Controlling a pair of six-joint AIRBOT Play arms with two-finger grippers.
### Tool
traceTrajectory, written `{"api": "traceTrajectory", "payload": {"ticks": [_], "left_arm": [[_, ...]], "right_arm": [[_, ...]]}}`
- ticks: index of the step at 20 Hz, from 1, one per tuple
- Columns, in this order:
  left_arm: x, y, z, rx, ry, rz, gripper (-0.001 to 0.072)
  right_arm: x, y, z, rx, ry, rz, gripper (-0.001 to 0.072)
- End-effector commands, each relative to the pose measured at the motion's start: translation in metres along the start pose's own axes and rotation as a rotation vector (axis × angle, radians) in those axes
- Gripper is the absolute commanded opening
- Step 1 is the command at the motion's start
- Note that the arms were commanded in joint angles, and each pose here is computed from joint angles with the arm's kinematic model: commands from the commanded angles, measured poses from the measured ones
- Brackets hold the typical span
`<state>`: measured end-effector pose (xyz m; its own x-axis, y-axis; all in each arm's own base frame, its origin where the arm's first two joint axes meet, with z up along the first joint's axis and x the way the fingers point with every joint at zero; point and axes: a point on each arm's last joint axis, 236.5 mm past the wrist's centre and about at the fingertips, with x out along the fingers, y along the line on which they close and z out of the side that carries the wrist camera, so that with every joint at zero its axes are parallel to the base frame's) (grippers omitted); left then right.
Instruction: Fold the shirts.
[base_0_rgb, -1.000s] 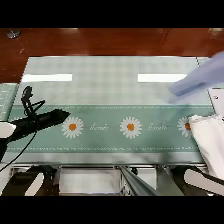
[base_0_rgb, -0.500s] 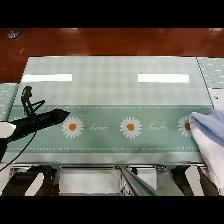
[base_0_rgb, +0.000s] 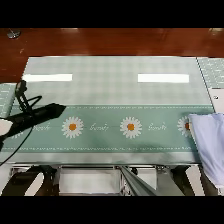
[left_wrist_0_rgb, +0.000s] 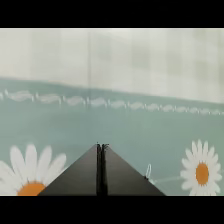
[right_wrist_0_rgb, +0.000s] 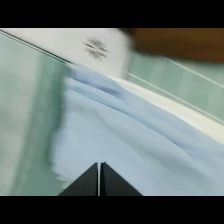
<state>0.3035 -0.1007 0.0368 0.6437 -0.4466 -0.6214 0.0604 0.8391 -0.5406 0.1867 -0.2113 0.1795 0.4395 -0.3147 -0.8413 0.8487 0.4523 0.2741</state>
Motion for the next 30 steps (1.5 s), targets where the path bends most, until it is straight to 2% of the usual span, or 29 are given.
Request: {"api": "traceTrajectory", "payload": {"ticks": [1,3,5,8,11,13,15,30], "left_arm": [[-0.022,-0.018,0.072,0.091,-0.118,0.015,0.0026],[-0.039,-0.055,0.136,0.157,-0.189,-0.029,0.0026],[-0.046,-0.098,0.176,0.233,-0.198,-0.093,0.0026],[-0.021,-0.127,0.166,0.332,-0.067,-0.125,0.0026],[0.031,-0.055,0.11,0.252,0.156,0.111,0.0026],[0.052,-0.011,0.079,0.233,0.264,0.206,0.0026],[0.064,0.015,0.059,0.204,0.334,0.244,0.0027],[0.071,0.026,0.05,0.221,0.381,0.25,0.0028]], "right_arm": [[-0.07,0.185,0.051,-0.171,-0.184,0.71,0.0016],[-0.094,0.266,0.013,-0.379,-0.115,0.889,0.0016],[-0.086,0.325,-0.054,-0.602,-0.025,0.936,0.0016],[-0.019,0.358,-0.172,-0.979,0.126,0.766,0.0017],[0.091,0.325,-0.266,-1.186,0.291,0.441,0.0016],[0.155,0.276,-0.293,-1.126,0.416,0.23,0.0016],[0.183,0.246,-0.295,-1.02,0.477,0.12,0.0016],[0.185,0.247,-0.284,-1.001,0.469,0.12,0.0017]]}}
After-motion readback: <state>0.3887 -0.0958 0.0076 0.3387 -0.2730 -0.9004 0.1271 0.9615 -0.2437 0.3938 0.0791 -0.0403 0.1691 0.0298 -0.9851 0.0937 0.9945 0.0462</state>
